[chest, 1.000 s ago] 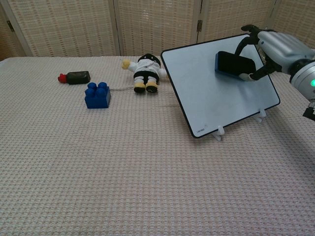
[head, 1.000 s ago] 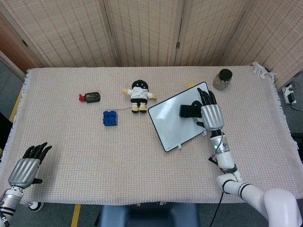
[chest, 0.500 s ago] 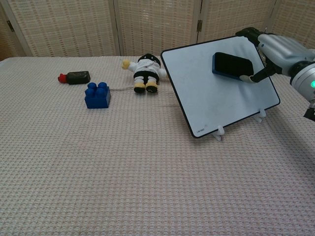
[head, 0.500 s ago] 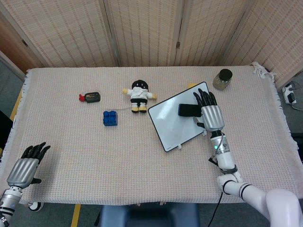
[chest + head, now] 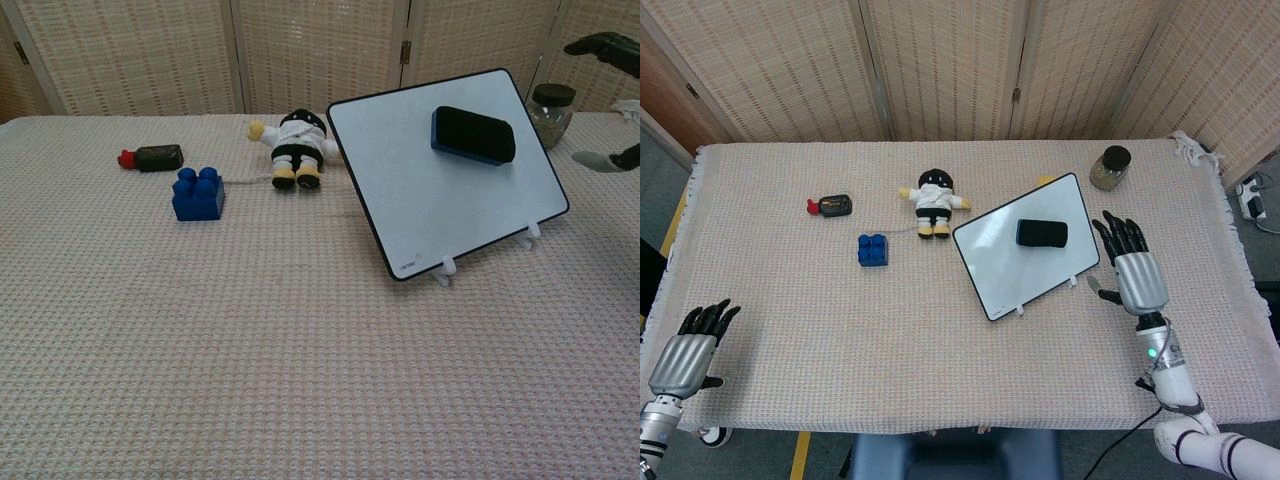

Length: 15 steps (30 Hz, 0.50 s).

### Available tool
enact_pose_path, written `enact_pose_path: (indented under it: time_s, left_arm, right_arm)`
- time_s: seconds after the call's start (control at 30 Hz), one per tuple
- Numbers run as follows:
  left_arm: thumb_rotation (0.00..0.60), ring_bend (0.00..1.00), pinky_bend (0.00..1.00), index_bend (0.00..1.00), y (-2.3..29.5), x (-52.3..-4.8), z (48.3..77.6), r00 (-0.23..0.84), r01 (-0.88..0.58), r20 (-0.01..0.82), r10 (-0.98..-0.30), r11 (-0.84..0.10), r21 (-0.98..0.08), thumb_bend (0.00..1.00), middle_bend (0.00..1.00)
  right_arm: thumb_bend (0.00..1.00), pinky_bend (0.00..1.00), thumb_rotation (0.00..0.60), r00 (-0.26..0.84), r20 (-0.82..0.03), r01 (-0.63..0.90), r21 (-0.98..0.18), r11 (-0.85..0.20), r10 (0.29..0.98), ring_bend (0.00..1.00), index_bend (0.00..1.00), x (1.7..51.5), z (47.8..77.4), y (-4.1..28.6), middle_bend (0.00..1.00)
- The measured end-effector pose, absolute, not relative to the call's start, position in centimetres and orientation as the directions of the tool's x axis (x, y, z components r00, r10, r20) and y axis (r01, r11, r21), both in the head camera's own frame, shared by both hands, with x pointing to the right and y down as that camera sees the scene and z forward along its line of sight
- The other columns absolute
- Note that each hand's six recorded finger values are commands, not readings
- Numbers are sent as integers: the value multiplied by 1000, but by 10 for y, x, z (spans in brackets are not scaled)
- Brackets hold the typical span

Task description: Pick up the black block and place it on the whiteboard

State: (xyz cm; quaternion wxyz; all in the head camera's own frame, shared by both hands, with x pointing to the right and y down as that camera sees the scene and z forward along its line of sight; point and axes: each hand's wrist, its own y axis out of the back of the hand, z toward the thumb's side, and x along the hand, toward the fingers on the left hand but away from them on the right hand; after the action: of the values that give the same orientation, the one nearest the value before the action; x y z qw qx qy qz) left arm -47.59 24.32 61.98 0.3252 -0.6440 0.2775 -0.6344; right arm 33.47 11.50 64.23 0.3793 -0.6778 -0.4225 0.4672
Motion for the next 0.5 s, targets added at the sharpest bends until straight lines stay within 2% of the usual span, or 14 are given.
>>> enact_pose_path:
  time_s: [0.1,0.27,0.5]
  left_arm:
    - [600,0,0,0,242,-475,612,45,65,602,-798,-599,-798,211,0]
    - [600,0,0,0,245,-466,591,80,79,512,-855,-506,-859,211,0]
    - [600,0,0,0,266,-444,562,171,92,423,-890,-413,-906,210,0]
  right_arm:
    - [314,0,600,167,-371,184,-899,-399,913,0,0,374,612,154,0]
    - [313,0,600,55,-517,68,-851,-520,854,0,0,430,568,232,0]
    - [314,0,600,91,-536,30,-841,-540,839,0,0,424,545,275,0]
